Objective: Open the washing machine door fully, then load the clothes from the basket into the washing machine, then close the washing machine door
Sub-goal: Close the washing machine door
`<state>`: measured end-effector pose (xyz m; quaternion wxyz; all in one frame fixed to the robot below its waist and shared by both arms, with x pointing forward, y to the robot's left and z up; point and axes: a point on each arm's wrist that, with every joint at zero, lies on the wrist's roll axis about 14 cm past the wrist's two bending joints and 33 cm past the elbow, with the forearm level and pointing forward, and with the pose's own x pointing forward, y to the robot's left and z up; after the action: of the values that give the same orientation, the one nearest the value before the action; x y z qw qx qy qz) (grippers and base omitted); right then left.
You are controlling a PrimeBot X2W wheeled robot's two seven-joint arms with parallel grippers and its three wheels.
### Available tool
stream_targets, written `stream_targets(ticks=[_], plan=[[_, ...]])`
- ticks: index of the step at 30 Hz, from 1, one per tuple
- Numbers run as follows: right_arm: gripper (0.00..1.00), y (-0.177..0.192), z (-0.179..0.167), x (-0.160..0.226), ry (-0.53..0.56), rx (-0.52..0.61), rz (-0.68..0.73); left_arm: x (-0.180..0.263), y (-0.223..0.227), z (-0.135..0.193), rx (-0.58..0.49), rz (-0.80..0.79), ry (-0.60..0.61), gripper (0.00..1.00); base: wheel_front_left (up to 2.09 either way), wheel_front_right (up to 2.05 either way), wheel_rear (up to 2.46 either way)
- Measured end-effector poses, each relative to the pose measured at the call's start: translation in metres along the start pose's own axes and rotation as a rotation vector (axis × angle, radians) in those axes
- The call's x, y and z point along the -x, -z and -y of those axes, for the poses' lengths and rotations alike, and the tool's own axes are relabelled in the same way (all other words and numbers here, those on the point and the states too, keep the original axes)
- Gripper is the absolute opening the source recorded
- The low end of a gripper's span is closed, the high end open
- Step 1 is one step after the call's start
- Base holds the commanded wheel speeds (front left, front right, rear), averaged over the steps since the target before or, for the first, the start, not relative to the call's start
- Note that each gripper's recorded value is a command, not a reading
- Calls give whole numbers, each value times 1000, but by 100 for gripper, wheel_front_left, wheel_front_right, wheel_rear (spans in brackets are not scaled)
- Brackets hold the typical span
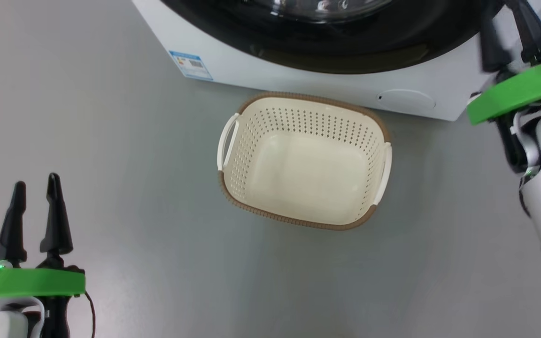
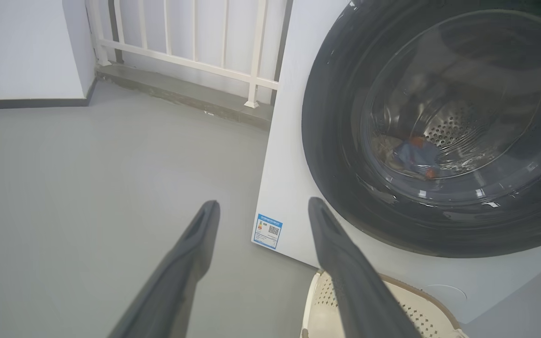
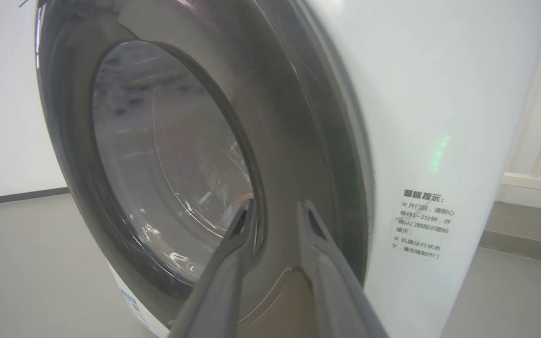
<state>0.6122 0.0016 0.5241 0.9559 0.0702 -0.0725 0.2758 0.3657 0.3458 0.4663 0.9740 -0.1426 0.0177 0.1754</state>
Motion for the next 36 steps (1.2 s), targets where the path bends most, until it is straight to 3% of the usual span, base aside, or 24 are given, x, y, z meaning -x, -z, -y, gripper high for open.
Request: stream_targets(ticks=[23,36], plan=[[100,-66,-11,101,29,49,39,22,-9,47,32,41,162,100,0,0,0],[100,-76,0,164,108,50,29,18,-8,90,39,49,282,100,0,0,0]])
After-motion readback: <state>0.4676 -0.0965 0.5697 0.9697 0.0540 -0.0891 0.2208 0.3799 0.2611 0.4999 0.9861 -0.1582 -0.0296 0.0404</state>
